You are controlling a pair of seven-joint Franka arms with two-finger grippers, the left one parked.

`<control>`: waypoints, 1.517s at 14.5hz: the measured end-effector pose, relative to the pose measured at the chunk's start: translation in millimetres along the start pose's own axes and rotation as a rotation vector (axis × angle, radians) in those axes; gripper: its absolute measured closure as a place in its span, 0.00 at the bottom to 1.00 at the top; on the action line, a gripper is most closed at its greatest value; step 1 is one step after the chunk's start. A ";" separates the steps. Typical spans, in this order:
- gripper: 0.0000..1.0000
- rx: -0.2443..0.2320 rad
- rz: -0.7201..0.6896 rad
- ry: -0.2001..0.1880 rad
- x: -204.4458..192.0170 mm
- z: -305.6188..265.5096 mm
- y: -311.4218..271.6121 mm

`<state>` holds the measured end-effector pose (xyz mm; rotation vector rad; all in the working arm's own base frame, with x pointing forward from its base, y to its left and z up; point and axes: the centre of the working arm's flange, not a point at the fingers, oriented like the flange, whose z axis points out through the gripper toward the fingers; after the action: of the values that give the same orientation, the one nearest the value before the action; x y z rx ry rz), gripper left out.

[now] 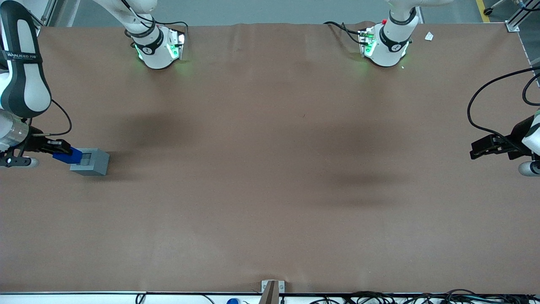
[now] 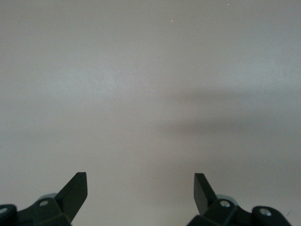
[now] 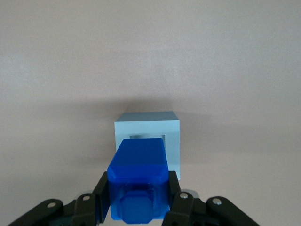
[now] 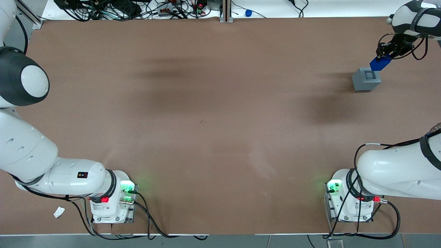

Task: Insert blue part into gray base with right arm
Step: 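Lower the blue block into the gray base's opening with the right gripper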

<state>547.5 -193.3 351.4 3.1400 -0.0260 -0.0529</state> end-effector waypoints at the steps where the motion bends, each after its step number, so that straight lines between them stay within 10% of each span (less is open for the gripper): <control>1: 0.49 -0.001 0.000 0.005 -0.5 1.8 0.3; 22: 0.49 -0.009 0.011 0.028 -14.3 44.9 3.8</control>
<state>531.6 -196.9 307.0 3.1305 -0.0435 -0.0093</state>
